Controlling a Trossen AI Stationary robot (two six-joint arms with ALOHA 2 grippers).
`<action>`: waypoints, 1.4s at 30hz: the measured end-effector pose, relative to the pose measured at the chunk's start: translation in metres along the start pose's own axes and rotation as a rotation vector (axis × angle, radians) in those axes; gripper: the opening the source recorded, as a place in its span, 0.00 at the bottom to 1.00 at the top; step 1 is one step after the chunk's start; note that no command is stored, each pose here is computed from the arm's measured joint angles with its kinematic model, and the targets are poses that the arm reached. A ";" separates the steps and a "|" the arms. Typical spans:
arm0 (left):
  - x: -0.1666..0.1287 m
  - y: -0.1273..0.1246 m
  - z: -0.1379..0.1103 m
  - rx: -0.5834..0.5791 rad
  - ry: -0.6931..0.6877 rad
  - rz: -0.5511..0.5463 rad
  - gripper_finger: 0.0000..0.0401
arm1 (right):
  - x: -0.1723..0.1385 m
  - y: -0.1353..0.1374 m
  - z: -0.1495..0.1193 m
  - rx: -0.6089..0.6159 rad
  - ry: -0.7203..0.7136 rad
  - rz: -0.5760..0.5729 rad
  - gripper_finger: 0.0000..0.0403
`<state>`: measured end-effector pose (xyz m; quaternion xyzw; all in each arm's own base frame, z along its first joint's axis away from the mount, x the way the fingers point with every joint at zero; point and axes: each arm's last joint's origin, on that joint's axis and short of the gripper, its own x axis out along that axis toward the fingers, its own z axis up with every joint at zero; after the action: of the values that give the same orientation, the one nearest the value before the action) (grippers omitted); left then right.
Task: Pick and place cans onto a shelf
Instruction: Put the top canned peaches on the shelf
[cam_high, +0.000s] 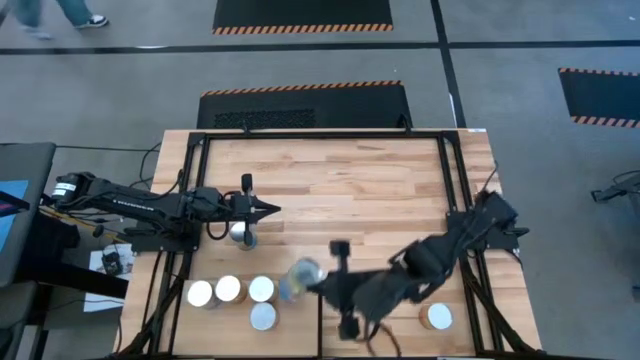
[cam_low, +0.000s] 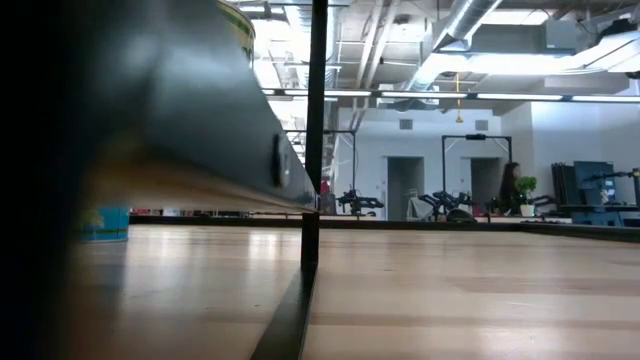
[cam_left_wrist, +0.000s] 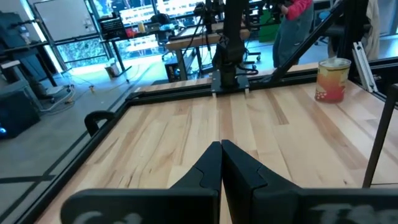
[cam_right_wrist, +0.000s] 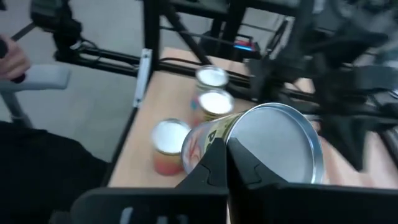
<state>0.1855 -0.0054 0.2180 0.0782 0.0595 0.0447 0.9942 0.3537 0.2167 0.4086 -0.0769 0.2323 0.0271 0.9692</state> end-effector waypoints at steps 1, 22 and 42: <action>0.000 0.000 0.000 0.000 0.000 0.000 0.00 | 0.006 0.007 0.000 -0.006 0.004 0.008 0.01; 0.000 0.000 -0.003 0.004 0.029 0.011 0.00 | 0.084 0.046 -0.027 -0.042 0.186 0.165 0.01; 0.000 0.000 -0.003 0.009 0.035 0.010 0.00 | 0.104 0.055 -0.044 -0.057 0.250 0.216 0.01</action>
<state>0.1851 -0.0049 0.2148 0.0821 0.0768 0.0509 0.9924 0.4215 0.2657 0.3154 -0.0816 0.3570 0.1281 0.9217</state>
